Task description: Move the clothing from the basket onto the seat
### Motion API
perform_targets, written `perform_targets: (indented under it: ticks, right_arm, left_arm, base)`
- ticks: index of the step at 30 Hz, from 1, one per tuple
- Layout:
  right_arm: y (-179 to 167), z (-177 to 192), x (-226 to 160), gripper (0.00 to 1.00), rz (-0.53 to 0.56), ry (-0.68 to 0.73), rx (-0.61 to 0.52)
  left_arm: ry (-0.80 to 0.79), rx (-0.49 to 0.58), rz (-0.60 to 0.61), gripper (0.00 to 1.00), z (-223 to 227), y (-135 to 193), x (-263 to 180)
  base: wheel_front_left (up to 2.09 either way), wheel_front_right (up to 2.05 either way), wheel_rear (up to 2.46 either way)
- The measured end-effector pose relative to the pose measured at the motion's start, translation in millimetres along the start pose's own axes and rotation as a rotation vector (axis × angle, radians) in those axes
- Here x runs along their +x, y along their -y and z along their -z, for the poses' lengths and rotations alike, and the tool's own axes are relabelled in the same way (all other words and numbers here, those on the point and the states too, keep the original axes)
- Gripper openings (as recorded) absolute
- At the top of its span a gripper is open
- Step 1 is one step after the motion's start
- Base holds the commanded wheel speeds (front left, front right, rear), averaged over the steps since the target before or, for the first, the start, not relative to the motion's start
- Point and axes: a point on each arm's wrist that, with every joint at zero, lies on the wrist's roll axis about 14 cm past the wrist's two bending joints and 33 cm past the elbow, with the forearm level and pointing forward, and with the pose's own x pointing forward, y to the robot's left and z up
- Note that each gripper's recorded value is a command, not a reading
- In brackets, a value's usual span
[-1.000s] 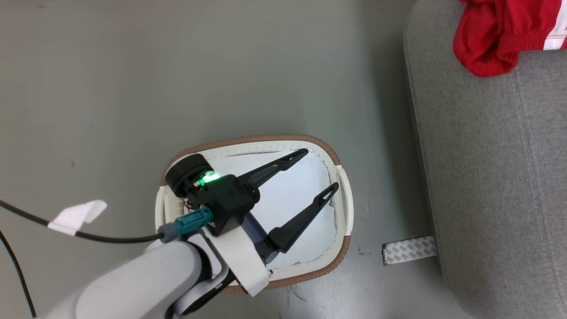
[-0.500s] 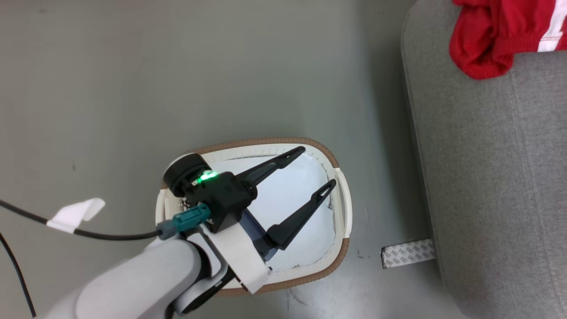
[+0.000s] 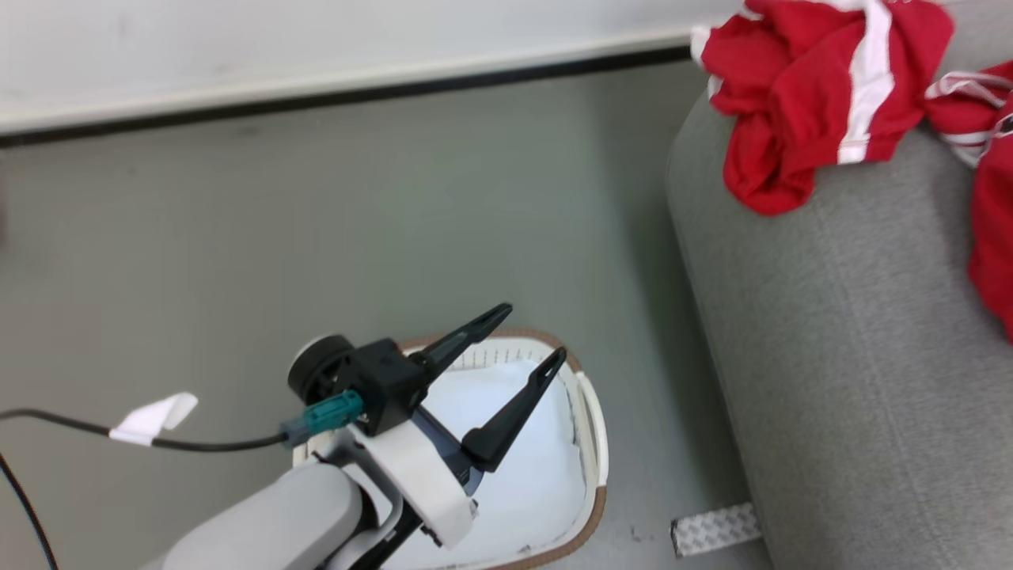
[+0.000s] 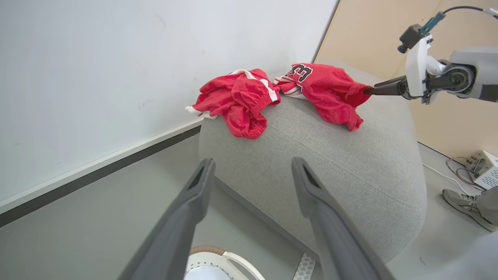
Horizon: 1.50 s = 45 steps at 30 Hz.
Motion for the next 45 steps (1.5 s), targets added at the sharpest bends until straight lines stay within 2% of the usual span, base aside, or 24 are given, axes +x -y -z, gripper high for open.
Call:
perform_targets:
  ticks: [3,6,11,18,21,27,34,36,45]
  right_arm:
    - [9,7,-22,1.0,-0.022,-0.014,-0.032]
    - [19,-14,-47,1.0,-0.041,0.073,-0.045]
    - [15,-36,-84,1.0,-0.107,0.203,-0.041]
    - [-21,-81,-138,1.0,-0.229,0.485,-0.041]
    - [-44,-98,-161,1.0,-0.277,0.62,-0.062]
    - [-85,-106,-190,1.0,-0.36,0.795,0.042]
    - [-127,-84,-204,1.0,-0.419,0.889,0.158]
    - [-150,-71,-208,1.0,-0.459,0.906,0.195]
    - [-201,-20,-198,1.0,-0.549,0.813,0.247]
  left_arm:
    - [0.016,0.017,-0.024,1.0,-10,8,-5]
    - [0.031,0.03,-0.052,1.0,-22,13,-12]
    - [0.076,0.05,-0.112,1.0,-44,19,-23]
    - [0.2,0.106,-0.312,1.0,-98,-9,-58]
    - [0.232,0.091,-0.395,1.0,-108,-21,-80]
    - [0.313,0.084,-0.584,1.0,-124,-46,-134]
    - [0.337,0.078,-0.745,1.0,-110,-60,-186]
    - [0.317,0.116,-0.794,1.0,-100,-61,-202]
    - [0.31,0.124,-0.856,1.0,-78,-60,-220]
  base:
    - [0.0,0.0,0.0]
    - [0.0,0.0,0.0]
    - [0.0,0.0,0.0]
    - [0.0,0.0,0.0]
    - [0.0,0.0,0.0]
    - [0.0,0.0,0.0]
    - [0.0,0.0,0.0]
    - [0.0,0.0,0.0]
    - [0.0,0.0,0.0]
